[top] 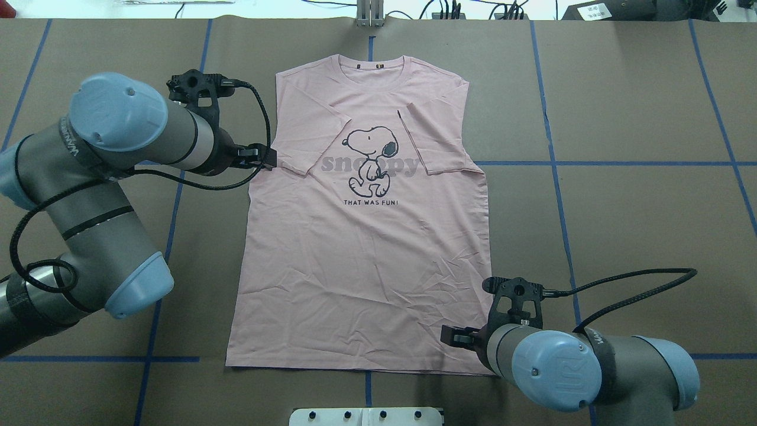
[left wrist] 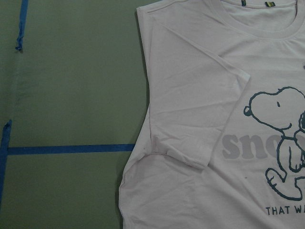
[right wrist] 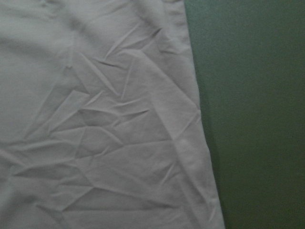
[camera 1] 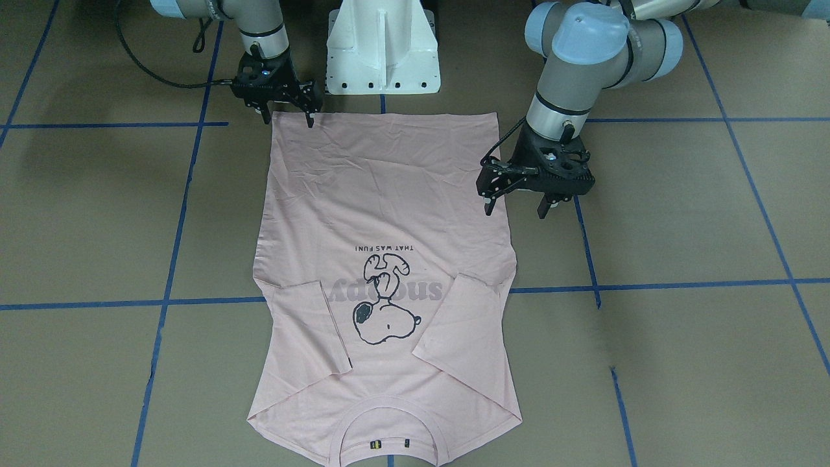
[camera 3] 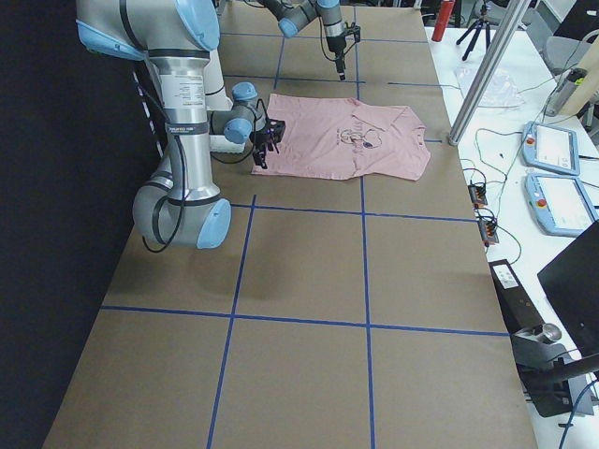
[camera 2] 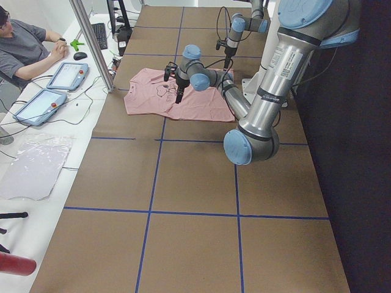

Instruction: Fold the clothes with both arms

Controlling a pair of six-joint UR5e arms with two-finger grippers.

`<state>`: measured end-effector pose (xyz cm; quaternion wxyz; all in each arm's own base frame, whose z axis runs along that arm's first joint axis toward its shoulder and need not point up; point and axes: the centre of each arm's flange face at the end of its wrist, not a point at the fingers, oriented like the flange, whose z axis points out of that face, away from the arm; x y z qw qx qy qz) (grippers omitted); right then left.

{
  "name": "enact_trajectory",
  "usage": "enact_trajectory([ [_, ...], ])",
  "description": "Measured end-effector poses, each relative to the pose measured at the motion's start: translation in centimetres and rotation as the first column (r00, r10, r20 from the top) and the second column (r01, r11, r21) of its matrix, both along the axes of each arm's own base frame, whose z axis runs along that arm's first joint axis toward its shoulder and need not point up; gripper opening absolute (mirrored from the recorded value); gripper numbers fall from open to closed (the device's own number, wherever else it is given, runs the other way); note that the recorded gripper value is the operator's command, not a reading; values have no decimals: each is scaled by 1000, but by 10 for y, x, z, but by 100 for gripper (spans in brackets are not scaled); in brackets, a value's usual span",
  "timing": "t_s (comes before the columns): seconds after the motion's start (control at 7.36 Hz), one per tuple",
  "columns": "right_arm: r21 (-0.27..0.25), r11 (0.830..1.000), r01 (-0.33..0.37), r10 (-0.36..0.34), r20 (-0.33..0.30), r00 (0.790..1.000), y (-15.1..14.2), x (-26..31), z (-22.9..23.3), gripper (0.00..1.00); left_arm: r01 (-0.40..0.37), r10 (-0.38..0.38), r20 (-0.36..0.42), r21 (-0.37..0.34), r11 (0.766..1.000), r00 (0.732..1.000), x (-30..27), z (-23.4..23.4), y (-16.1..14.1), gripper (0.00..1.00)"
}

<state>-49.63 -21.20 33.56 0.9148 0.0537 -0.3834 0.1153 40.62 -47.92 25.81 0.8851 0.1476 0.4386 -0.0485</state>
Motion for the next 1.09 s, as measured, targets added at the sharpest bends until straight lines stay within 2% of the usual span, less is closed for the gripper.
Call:
enact_trajectory([
  [0.41,-18,1000,15,-15,-46,999,4,1,24,100,2,-2,-9,1,1000,1000,0,-5,0,100],
  [0.95,-25,999,46,-47,-48,998,18,-5,25,97,1,-1,-8,-1,1000,1000,2,-5,-1,100],
  [1.09,-26,998,50,-51,-47,998,21,-6,25,67,1,-1,-8,-1,1000,1000,2,-5,-1,100],
])
